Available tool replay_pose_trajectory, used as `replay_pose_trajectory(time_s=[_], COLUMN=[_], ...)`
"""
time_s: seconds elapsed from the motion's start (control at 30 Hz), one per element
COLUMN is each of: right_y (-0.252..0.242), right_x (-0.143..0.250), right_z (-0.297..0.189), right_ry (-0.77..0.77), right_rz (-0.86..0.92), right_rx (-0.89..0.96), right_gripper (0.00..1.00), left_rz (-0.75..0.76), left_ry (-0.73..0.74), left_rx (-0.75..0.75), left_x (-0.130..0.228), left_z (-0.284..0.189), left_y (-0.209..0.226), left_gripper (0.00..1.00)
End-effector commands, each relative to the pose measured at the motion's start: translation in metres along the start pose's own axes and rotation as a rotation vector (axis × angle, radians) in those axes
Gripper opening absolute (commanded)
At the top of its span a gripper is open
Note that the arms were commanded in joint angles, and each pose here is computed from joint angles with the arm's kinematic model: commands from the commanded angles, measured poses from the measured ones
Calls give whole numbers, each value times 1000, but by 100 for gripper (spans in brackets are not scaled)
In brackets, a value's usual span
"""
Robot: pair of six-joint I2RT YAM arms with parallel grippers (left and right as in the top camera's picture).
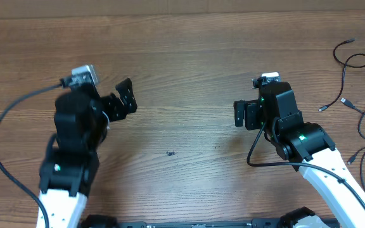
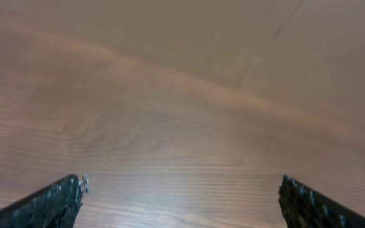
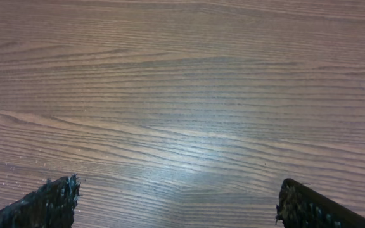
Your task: Untangle cables
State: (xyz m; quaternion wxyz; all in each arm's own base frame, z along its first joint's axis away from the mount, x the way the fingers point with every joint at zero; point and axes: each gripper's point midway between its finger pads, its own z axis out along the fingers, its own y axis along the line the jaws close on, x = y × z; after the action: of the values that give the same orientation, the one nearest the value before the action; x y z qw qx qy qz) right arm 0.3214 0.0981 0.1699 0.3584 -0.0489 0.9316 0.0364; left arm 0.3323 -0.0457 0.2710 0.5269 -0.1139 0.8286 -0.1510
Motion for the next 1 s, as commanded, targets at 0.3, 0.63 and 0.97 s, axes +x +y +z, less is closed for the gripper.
replay_pose_trajectory(time_s=[0.3, 0.63, 0.97], right_y=[1, 1, 1], right_x=[-12, -12, -12], right_z=[-8, -8, -8], right_ry=[-39, -39, -39], right_rz=[-2, -2, -2], right_rx=[1, 1, 1], right_gripper=[100, 100, 100], left_rz=[26, 59, 75], left_ry=[-403, -593, -674], left_rx=[211, 264, 252], left_x=[8, 29, 47], left_z=[-43, -72, -81], left_y=[-9, 4, 21], left_gripper=[100, 100, 100])
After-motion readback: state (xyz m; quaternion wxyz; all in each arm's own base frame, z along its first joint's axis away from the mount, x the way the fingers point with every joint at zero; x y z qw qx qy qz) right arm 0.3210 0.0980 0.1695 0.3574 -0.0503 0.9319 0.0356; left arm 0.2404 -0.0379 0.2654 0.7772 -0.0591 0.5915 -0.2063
